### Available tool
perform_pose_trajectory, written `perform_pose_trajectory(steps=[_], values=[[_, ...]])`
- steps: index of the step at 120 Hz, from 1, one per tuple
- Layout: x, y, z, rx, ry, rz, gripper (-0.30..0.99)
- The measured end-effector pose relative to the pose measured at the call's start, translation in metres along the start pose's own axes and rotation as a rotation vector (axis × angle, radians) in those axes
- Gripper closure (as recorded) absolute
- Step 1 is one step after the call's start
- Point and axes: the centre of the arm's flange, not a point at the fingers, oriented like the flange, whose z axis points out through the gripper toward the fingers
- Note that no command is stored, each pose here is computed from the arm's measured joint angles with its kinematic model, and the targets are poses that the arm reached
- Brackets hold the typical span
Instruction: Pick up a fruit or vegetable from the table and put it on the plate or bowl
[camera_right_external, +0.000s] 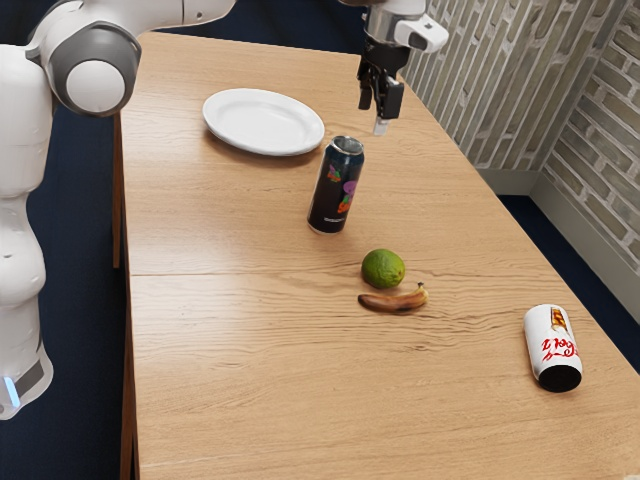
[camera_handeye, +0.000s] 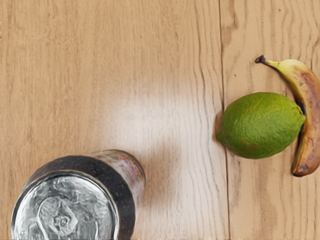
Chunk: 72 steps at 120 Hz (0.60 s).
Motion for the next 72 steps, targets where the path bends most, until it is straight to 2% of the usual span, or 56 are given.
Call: perform_pose_trajectory(steps=[28, 38, 48, 58, 66, 72], values=[[-0.001, -0.001, -0.002, 0.009, -0.003, -0.004, 0.0], [-0.003, 0.012, -0.035, 0.04, 0.054, 0.028, 0.0], [-0.02, 0.024, -0.097, 0.059, 0.15, 0.05, 0.0], [-0.027, 0.06, -0.113, 0.04, 0.159, 0.153, 0.0], [-0.03, 0.111, -0.116, 0.004, 0.152, 0.335, 0.0], [-0.03, 0.147, -0.111, 0.019, 0.133, 0.46, 0.0]])
